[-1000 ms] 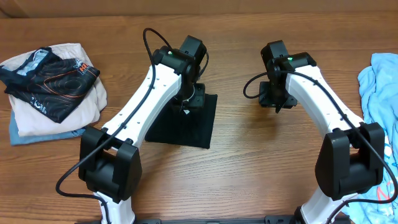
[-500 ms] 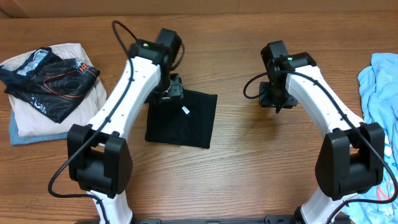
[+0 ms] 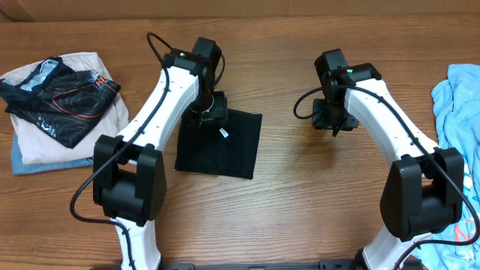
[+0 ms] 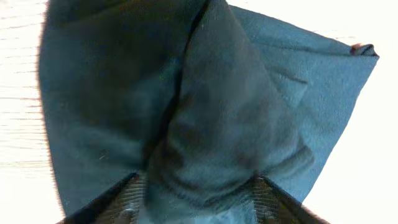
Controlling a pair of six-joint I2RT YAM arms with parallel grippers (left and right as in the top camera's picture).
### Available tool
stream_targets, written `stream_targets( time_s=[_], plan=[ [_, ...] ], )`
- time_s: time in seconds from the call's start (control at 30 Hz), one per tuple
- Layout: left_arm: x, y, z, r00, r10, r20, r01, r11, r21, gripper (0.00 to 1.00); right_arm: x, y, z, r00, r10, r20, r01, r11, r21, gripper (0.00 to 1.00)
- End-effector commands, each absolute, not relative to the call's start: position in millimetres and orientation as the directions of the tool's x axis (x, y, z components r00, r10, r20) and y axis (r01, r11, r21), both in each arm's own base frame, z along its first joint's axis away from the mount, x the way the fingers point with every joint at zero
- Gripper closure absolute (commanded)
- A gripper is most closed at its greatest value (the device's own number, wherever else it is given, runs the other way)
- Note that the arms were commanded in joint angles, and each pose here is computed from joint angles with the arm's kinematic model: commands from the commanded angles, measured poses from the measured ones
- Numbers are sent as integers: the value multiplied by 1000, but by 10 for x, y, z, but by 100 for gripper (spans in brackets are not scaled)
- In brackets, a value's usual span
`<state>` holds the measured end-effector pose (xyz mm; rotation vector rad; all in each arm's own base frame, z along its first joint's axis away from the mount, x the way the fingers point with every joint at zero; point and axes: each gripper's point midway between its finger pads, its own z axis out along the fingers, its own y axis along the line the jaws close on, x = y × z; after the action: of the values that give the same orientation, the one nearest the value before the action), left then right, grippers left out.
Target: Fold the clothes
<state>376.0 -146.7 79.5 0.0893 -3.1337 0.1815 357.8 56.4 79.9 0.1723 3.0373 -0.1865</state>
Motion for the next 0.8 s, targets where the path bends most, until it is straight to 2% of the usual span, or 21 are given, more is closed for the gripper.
stream_targets(
  time_s=[0.0,0.1,0.13,0.33,0.37,0.43,0.6,0.63,0.7,0.73,0.77],
  plan=[
    [3754,-1571,733,-999,-40,22,-43,986,-163,67,3624,592,887,-986,102,-130,116,988,-105,59],
    [3796,-1704,760,-999,-34,12,-36,972,-234,90,3623,592,887,-986,102,-130,116,988,-106,59],
    [3819,-1741,770,-999,-32,5,-32,967,-254,95,3623,592,887,-986,102,-130,116,988,-106,59],
    [3975,-2097,909,-999,-11,-46,10,895,-445,96,3624,591,887,-986,102,-130,116,988,-106,59],
    [4017,-2243,991,-998,2,-63,35,853,-521,96,3625,592,887,-986,102,-130,116,988,-106,59],
    [4029,-2409,1078,-997,19,-77,60,807,-587,96,3626,592,887,-986,102,-131,116,988,-106,59],
    [3970,-2604,1110,-994,54,-91,98,789,-607,96,3625,592,887,-986,102,-130,116,988,-106,59],
    [3955,-2623,1101,-994,62,-94,106,793,-600,91,3625,592,887,-986,102,-130,116,988,-106,59],
    [3934,-2626,1069,-993,67,-96,110,810,-576,62,3625,592,887,-986,102,-130,116,988,-106,58],
    [3923,-2621,1057,-993,68,-94,109,816,-567,50,3624,591,887,-986,102,-130,116,988,-106,59],
    [3908,-2623,1053,-994,70,-89,108,818,-566,50,3624,591,887,-986,102,-130,116,988,-106,58]
  ],
)
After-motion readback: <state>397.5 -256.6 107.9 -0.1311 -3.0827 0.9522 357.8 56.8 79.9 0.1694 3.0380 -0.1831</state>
